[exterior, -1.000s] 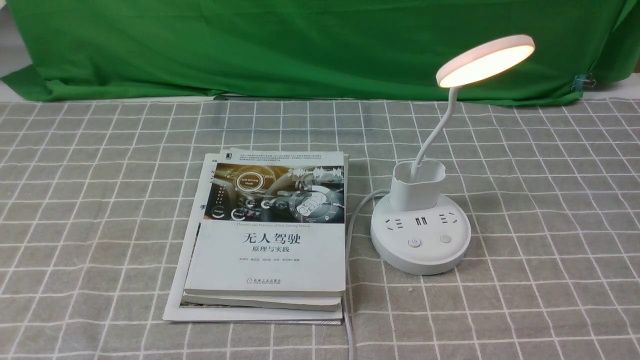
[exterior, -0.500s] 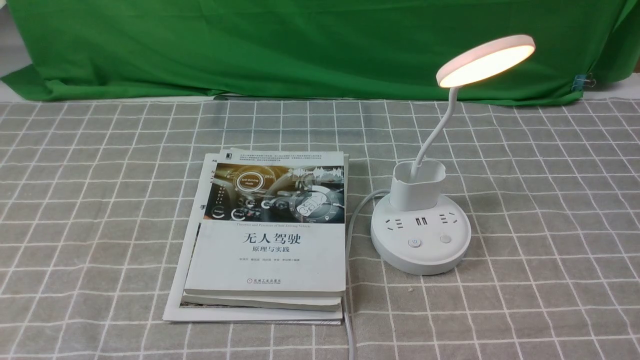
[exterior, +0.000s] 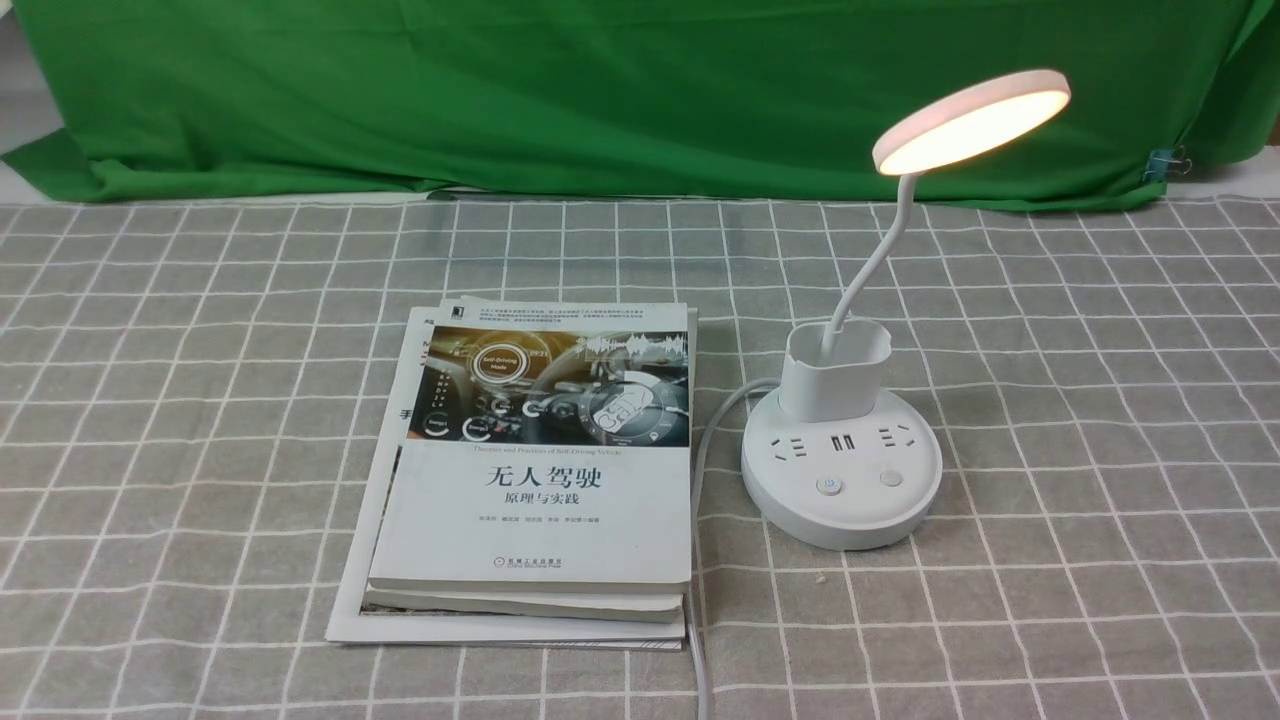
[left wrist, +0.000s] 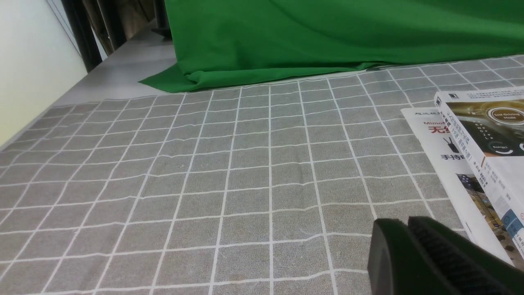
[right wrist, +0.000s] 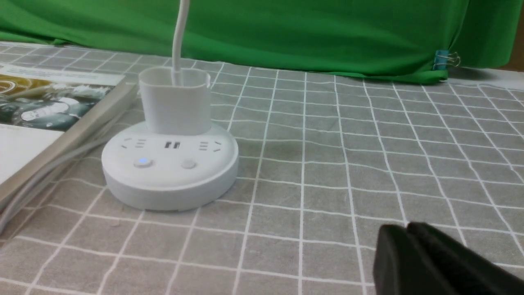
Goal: Turn on the desk lamp on the grey coffee tablecloth with your hand.
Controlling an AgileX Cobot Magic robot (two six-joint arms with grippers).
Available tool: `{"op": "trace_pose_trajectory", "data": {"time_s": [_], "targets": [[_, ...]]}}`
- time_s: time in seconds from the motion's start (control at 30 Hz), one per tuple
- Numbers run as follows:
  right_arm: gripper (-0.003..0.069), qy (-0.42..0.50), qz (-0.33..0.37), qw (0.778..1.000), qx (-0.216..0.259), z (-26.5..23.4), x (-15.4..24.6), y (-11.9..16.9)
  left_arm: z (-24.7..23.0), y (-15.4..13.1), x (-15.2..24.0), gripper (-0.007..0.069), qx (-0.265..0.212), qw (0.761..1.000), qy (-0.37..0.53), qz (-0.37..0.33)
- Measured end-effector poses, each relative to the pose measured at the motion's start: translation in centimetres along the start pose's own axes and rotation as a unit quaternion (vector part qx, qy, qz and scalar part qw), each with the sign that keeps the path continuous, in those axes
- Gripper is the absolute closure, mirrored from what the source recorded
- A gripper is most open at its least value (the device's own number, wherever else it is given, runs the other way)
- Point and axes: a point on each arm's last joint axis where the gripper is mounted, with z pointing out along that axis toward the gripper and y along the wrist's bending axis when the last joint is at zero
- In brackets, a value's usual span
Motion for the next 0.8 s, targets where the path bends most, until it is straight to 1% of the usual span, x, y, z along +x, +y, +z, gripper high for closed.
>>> {"op": "trace_pose_trajectory", "data": {"time_s": [0.8], "targets": [[0.0539,0.000,0.000,1.000,0.000,0.00,0.00,0.00,0.00,0.00,0.00,0.0606,0.000,1.000,0.000,0.000]]}}
